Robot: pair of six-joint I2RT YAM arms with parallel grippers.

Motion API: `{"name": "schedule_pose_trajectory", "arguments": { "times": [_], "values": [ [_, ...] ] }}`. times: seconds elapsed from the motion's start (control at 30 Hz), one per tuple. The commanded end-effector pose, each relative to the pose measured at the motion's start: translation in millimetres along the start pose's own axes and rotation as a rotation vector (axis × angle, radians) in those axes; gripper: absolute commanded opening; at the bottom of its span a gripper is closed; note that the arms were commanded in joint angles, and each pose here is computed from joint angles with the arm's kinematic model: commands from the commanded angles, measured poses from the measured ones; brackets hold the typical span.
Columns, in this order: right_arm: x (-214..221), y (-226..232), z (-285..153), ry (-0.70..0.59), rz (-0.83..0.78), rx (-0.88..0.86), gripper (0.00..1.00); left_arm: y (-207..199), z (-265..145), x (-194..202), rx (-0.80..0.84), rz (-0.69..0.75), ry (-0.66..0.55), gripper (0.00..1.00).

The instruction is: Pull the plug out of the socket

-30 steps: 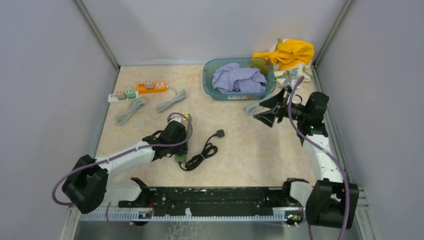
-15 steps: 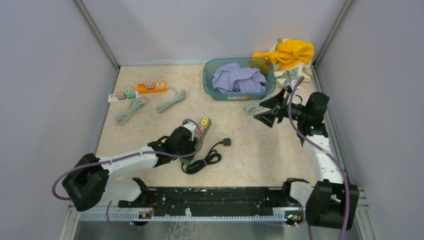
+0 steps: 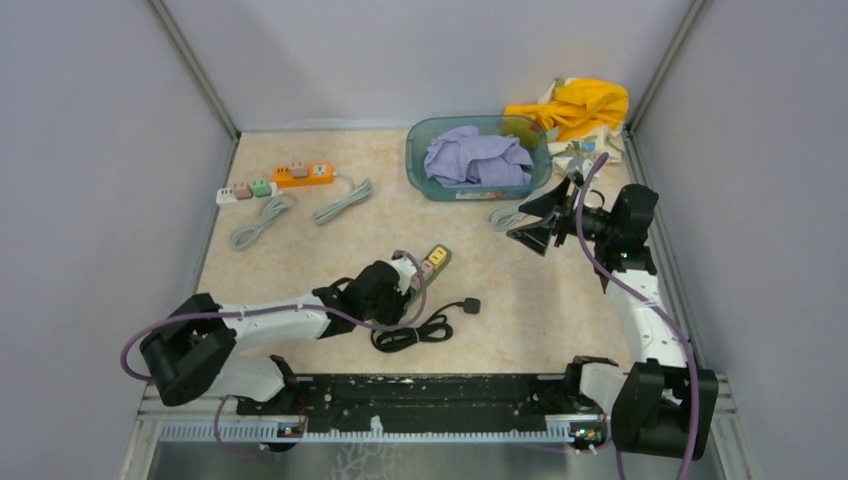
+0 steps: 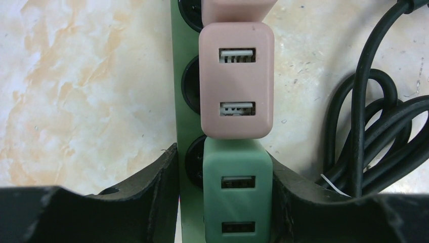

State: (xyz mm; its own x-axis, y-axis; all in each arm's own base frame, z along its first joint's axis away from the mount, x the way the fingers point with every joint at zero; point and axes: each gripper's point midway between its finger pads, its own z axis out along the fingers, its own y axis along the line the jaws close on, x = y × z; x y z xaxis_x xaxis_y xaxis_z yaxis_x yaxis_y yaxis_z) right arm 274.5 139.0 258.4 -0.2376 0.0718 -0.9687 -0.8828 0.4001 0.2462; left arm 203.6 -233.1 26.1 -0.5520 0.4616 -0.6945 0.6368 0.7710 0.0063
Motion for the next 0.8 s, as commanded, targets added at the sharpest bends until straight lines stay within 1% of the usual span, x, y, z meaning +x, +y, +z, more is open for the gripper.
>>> {"name": "schedule_pose_trajectory", "arguments": {
  "times": [0.0, 0.23, 0.33, 0.53, 0.63, 0.73, 0.77],
  "values": [
    [-22, 6, 1, -0.023, -0.107, -0.013, 0.79, -27, 4, -41, 0.092, 0.096, -0.125, 0.12],
    [-21, 6, 0, -0.022, -0.106, -0.013, 0.79, -43, 15, -49, 0.143, 0.195, -0.148, 0.13],
    [-22, 7, 0, -0.023, -0.107, -0.013, 0.80, -47, 22, -55, 0.155, 0.238, -0.167, 0.13],
    [-22, 7, 1, -0.022, -0.108, -0.014, 0.80, -56, 35, -65, 0.190, 0.333, -0.166, 0.16],
    [-22, 7, 0, -0.022, -0.107, -0.014, 0.80, -62, 41, -70, 0.214, 0.373, -0.158, 0.22],
    [-22, 6, 0, -0.022, -0.108, -0.013, 0.80, -69, 46, -72, 0.260, 0.409, -0.146, 0.32],
    [-22, 7, 0, -0.022, -0.110, -0.013, 0.80, -72, 47, -72, 0.282, 0.411, -0.139, 0.37]
  ]
}}
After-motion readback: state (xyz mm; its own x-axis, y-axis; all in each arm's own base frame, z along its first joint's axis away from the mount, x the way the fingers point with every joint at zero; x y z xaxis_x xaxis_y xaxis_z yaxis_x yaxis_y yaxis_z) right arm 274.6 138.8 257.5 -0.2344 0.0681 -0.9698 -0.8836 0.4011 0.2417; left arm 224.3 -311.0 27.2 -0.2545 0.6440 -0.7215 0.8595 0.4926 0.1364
